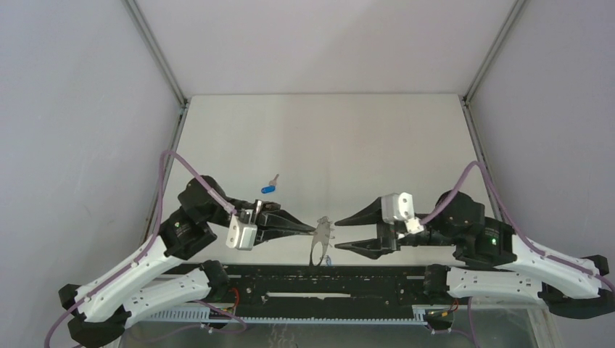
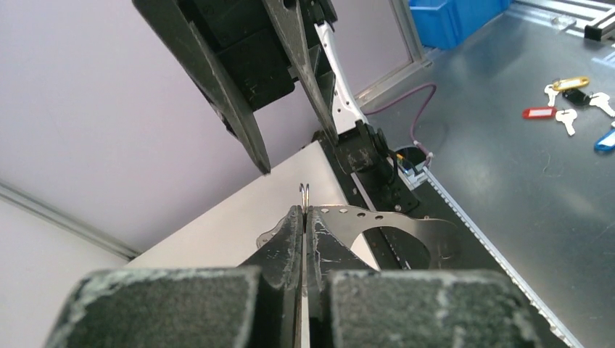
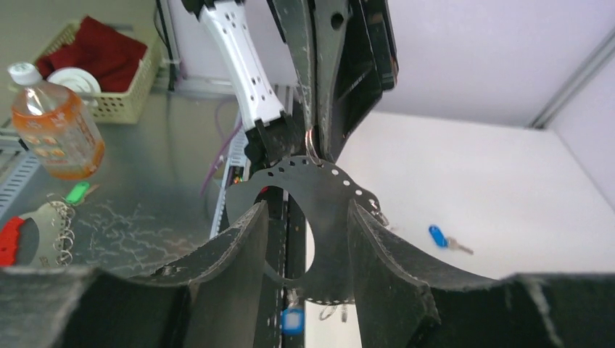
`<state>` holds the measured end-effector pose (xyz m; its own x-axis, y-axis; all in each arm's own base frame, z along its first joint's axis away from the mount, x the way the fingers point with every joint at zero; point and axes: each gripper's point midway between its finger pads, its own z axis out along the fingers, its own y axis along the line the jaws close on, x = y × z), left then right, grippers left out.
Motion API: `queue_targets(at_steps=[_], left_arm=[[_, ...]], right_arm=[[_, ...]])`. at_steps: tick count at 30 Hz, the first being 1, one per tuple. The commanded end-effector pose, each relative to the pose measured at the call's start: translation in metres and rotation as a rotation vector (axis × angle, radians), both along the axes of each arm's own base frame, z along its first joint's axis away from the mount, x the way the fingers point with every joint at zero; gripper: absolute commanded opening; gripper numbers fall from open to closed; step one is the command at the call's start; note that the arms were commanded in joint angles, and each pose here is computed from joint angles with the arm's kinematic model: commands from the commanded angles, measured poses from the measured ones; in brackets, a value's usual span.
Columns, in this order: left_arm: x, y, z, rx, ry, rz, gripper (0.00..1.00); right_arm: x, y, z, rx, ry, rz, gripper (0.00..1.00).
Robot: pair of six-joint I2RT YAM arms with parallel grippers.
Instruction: Put the keys on the keyring
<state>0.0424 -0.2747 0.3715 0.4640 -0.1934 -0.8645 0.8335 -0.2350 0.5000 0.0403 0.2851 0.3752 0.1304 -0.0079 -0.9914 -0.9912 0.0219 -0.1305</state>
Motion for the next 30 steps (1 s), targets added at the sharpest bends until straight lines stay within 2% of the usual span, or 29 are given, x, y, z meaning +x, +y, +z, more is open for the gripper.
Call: queue_targets(at_steps=[1, 12, 17, 19, 23, 26, 30], left_arm=[[-0.011, 0.003, 0.04, -0.113, -0.037, -0.035, 0.0], [-0.009, -0.002, 0.047, -0.133, -0.029, -0.034, 0.0], [-0.009, 0.0, 0.046, -0.134, -0.023, -0.025, 0.0], [-0.008, 0.001, 0.04, -0.125, -0.021, -0.011, 0.0], [-0.002, 0.007, 0.012, -0.059, -0.011, 0.032, 0.0], [0.002, 0.014, -0.013, 0.002, -0.004, 0.058, 0.0], [0.001, 0.024, -0.026, 0.026, 0.016, 0.085, 0.0]], right_arm=[[-0.011, -0.006, 0.038, 0.148, -0.073, 0.055, 0.52], [-0.002, 0.011, 0.039, 0.156, -0.088, 0.02, 0.47], [0.005, 0.009, 0.042, 0.166, -0.077, -0.027, 0.49], [0.024, 0.003, 0.044, 0.176, -0.048, -0.134, 0.55], [0.086, -0.005, 0.03, 0.13, 0.07, -0.372, 0.65], [0.126, -0.007, 0.015, 0.108, 0.23, -0.423, 0.67], [0.178, 0.006, -0.027, 0.016, 0.29, -0.492, 0.71]])
